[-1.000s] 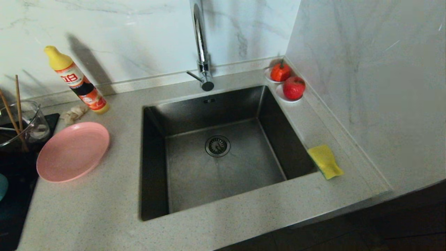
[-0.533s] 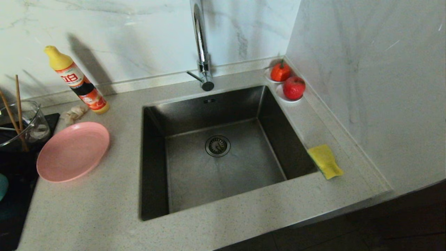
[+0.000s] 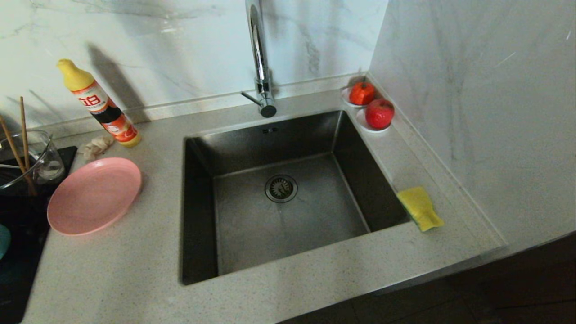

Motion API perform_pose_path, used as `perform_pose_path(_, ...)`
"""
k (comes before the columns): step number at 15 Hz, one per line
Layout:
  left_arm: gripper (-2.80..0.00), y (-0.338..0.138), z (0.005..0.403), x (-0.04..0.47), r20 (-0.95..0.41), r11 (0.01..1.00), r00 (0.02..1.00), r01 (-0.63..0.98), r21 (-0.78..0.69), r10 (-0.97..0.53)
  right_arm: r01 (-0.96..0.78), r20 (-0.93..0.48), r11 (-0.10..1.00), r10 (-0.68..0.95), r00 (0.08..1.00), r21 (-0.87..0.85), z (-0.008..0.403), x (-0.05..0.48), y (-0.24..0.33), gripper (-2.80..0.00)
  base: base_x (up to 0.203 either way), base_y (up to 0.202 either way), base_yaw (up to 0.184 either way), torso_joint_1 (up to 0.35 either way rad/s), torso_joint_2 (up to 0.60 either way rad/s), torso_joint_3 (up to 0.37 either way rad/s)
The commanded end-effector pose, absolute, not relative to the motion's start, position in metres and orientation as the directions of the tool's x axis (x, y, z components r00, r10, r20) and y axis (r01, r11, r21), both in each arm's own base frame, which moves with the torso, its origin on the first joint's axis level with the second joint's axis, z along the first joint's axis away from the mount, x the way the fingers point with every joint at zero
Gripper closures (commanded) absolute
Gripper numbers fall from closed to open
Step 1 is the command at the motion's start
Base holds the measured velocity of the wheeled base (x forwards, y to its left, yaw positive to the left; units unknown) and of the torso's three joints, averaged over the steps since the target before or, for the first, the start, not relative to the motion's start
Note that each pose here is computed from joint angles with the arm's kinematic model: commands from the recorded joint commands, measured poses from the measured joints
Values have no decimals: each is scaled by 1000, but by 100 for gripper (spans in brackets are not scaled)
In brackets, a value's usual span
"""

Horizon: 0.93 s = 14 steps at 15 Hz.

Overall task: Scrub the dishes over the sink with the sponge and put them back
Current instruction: Grab the dish soap

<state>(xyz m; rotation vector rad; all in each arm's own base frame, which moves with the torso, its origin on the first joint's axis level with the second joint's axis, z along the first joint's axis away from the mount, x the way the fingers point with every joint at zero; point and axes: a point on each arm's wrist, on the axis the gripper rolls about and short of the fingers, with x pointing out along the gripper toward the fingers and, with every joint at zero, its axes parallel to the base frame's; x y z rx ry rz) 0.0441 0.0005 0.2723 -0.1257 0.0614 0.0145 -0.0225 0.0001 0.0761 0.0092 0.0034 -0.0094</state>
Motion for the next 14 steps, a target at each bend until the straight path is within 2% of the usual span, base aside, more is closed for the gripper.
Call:
perform_pose_path(1,0,5,272,137,-253,987,967,-73,-143,35,9,-3,1000,-9,1000,9,76,-23,0,0,0,0,0,0,0,0)
perform_pose_path(7,0,26,244,267,-231,972,961,-190,-141,154,9,-3,1000,-9,1000,9,76,-23,0,0,0,0,0,0,0,0)
perform_pose_path(11,0,35,237,329,-147,958,962,-251,-140,230,9,-3,1000,-9,1000,9,76,-23,0,0,0,0,0,0,0,0)
perform_pose_path(14,0,40,232,356,-96,939,949,-312,-144,301,9,-3,1000,-9,1000,9,76,-23,0,0,0,0,0,0,0,0)
